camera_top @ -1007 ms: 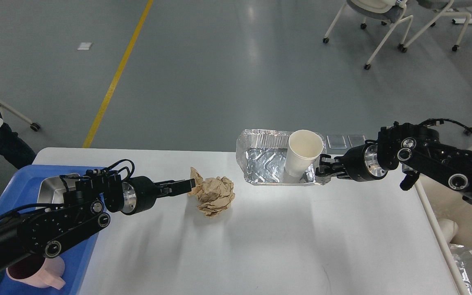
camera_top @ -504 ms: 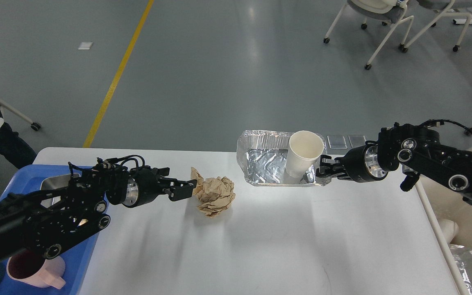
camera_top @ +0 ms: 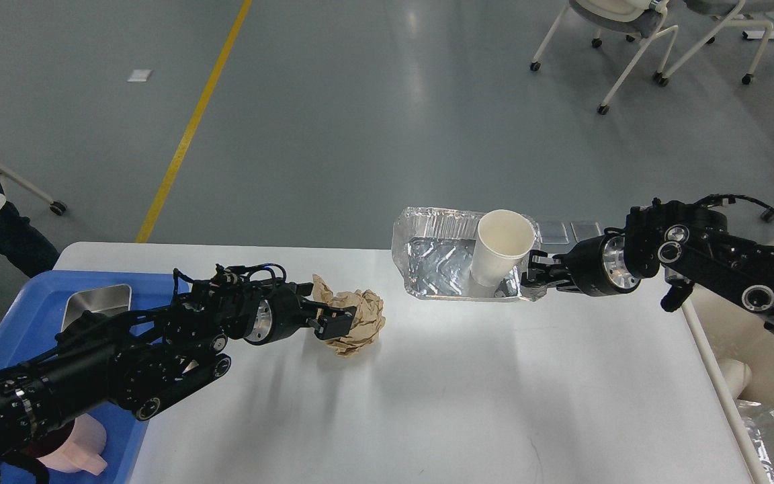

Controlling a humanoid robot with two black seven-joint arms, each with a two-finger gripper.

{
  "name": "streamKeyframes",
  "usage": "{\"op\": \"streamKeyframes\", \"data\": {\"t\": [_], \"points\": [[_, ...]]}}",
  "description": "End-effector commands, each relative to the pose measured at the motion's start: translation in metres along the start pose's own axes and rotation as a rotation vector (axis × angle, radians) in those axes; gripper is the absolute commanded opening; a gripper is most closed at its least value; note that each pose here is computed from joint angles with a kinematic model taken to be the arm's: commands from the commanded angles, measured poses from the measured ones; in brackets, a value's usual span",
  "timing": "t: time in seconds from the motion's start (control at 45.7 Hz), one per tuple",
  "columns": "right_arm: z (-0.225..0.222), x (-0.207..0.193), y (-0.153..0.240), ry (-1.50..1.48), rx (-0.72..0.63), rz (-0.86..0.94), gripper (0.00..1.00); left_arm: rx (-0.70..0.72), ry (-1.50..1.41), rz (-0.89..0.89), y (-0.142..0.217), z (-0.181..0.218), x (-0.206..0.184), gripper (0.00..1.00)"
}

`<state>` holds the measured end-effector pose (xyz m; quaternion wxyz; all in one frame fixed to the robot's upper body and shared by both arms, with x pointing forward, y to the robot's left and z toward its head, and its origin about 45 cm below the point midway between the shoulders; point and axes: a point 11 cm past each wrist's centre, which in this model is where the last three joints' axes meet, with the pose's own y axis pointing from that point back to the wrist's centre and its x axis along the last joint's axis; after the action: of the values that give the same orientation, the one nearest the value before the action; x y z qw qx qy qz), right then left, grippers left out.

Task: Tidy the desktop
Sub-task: 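Reach the left gripper to the crumpled brown paper and grasp it, then lift the crumpled paper and drop it into the foil tray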

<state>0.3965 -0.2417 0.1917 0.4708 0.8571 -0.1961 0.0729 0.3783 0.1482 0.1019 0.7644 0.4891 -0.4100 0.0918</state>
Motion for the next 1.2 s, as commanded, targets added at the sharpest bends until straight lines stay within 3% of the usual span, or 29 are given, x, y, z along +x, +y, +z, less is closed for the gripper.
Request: {"op": "streamKeyframes", "data": {"t": [0.0, 0.394, 0.504, 0.613, 0.766, 0.81, 0.876, 0.985, 1.182], "points": [[0.007, 0.002, 0.004, -0.01, -0.01, 0.008, 0.0, 0.027, 0.016, -0.001, -0.013, -0.001, -0.003, 0.97], [0.005, 0.0, 0.002, -0.022, 0.007, 0.008, 0.0, 0.019, -0.046, 0.018, -0.037, 0.011, -0.022, 0.96], [0.004, 0.001, 0.002, -0.022, 0.01, 0.01, 0.0, 0.004, -0.075, 0.035, -0.042, 0.02, -0.025, 0.89], [0.003, 0.001, 0.003, -0.023, 0.014, 0.011, 0.0, 0.001, -0.067, 0.034, -0.043, 0.022, -0.027, 0.72], [0.004, 0.002, 0.003, -0.024, 0.012, 0.013, 0.0, -0.003, -0.072, 0.036, -0.043, 0.023, -0.027, 0.62], [0.004, 0.002, 0.003, -0.024, 0.012, 0.013, 0.0, 0.0, -0.075, 0.034, -0.043, 0.022, -0.027, 0.51], [0.003, 0.002, 0.004, -0.024, 0.015, 0.015, 0.0, -0.001, -0.068, 0.027, -0.042, 0.021, -0.028, 0.17], [0.001, 0.003, 0.003, -0.024, 0.023, 0.016, 0.0, -0.003, -0.044, 0.023, -0.042, 0.021, -0.028, 0.01], [0.0, 0.003, 0.003, -0.023, 0.024, 0.017, 0.0, 0.008, -0.016, 0.002, -0.038, 0.012, -0.023, 0.0]]}}
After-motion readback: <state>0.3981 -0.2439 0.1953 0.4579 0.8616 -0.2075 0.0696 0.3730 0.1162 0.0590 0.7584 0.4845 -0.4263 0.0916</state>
